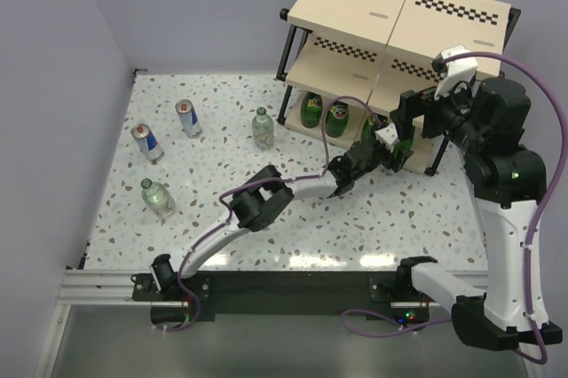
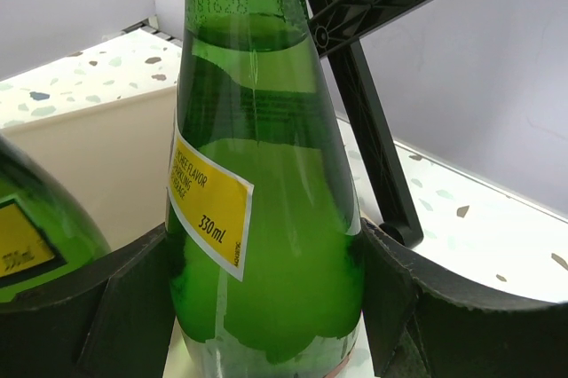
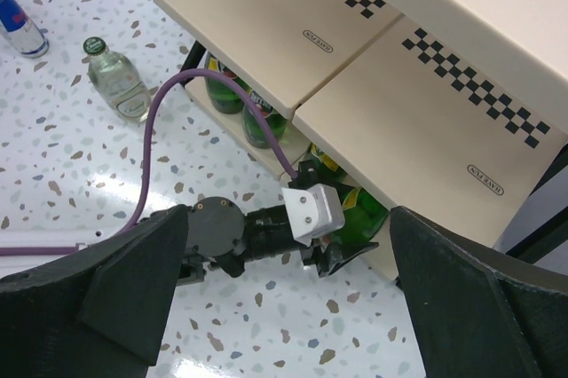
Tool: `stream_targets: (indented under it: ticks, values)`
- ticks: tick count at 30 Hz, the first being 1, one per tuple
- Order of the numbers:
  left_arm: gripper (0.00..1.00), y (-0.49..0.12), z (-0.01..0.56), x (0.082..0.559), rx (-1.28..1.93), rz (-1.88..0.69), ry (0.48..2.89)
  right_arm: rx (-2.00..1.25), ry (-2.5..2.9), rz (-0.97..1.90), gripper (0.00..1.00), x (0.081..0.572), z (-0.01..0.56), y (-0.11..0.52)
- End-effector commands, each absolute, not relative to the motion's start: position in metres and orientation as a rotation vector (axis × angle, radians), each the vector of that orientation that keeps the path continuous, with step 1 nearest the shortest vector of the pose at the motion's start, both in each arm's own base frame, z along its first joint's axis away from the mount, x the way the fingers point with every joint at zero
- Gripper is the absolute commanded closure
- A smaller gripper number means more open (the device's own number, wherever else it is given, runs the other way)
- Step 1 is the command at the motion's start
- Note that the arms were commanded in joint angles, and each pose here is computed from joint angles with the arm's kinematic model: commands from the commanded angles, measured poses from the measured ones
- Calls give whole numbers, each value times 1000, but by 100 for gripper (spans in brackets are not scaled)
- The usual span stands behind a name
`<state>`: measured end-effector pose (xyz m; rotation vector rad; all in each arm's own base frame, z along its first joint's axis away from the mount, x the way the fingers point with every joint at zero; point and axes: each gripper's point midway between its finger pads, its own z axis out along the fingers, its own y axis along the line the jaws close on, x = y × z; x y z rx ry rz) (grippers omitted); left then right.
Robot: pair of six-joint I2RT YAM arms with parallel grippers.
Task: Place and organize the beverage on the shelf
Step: Place the drink on the shelf.
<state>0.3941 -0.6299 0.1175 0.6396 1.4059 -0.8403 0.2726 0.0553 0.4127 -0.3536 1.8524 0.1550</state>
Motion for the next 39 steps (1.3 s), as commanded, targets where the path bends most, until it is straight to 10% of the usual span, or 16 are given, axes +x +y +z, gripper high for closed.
stream_targets:
  ticks: [1,29,39]
  values:
    - [100,-629,239,398,484,-939,1084,-334,1830,147,1,273,421,54]
    - [100,-636,187,414,481,-927,1118,-343,1833,161,1,275,419,57]
    - [81,-642,174,409,500,-936,1126,-346,1835,166,1,275,418,58]
